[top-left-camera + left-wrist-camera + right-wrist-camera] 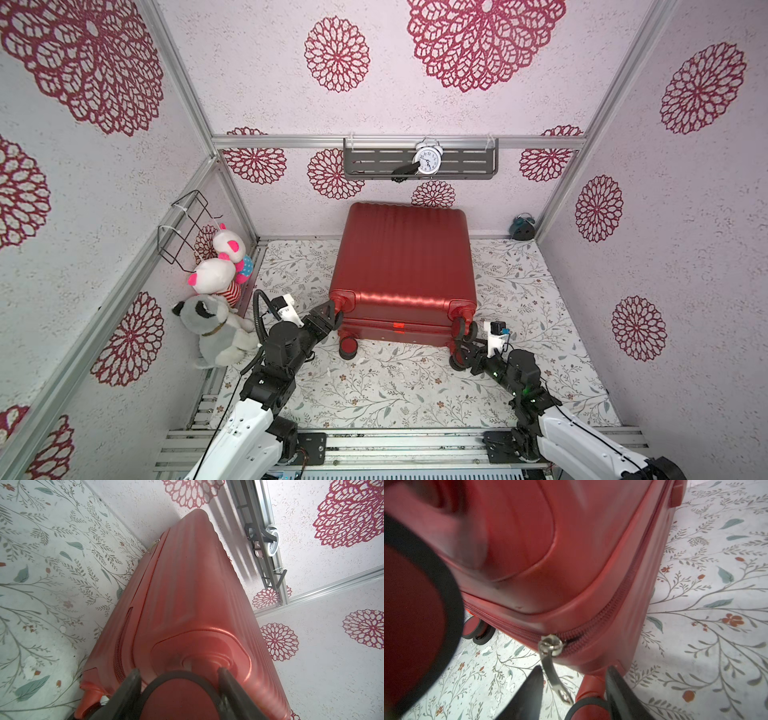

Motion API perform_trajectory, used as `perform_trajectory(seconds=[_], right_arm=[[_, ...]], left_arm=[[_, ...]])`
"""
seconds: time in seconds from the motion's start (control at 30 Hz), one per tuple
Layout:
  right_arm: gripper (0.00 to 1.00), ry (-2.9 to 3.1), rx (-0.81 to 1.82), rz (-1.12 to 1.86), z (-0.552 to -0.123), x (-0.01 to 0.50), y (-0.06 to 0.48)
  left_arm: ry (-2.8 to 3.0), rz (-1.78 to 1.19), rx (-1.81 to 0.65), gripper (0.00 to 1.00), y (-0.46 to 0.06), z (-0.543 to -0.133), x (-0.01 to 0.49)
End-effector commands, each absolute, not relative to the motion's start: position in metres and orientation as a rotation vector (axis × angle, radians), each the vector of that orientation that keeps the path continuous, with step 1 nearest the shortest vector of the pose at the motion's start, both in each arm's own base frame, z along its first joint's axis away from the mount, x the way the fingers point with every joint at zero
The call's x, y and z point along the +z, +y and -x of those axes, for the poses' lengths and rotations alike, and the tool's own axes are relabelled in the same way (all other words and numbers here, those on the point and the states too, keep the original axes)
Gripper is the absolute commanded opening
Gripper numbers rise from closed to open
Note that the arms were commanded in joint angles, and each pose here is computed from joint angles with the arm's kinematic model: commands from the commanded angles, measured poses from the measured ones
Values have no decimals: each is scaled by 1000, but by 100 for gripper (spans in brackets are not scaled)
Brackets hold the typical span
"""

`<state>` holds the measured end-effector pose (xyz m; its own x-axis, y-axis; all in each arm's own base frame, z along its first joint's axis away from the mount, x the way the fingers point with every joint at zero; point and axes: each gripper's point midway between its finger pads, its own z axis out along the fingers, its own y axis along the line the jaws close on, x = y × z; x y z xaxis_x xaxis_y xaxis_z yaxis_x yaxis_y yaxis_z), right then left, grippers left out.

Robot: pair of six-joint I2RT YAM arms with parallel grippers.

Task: Open the suitcase zippers
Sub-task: Adjust the suitcase at the center of the board.

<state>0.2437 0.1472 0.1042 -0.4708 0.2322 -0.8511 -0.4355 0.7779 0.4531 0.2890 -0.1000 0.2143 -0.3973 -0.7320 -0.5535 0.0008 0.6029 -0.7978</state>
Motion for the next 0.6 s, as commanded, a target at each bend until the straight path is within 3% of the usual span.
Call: perform_trajectory(seconds=[0.0,0.13,0.37,0.57], right_arm=[[48,1834,831,199,-244,119,155],[45,1826,847,200,-245,120,157],[24,1804,907,207,-246,125,164],[17,1775,961,225,-243,132,170]], left_arm=[[1884,543,-937,31,-111,-285,209],[1884,541,-943,31,-112,-286,209],[1887,537,-954,31,-114,-287,209],[1890,532,-963,31,-115,-287,208]])
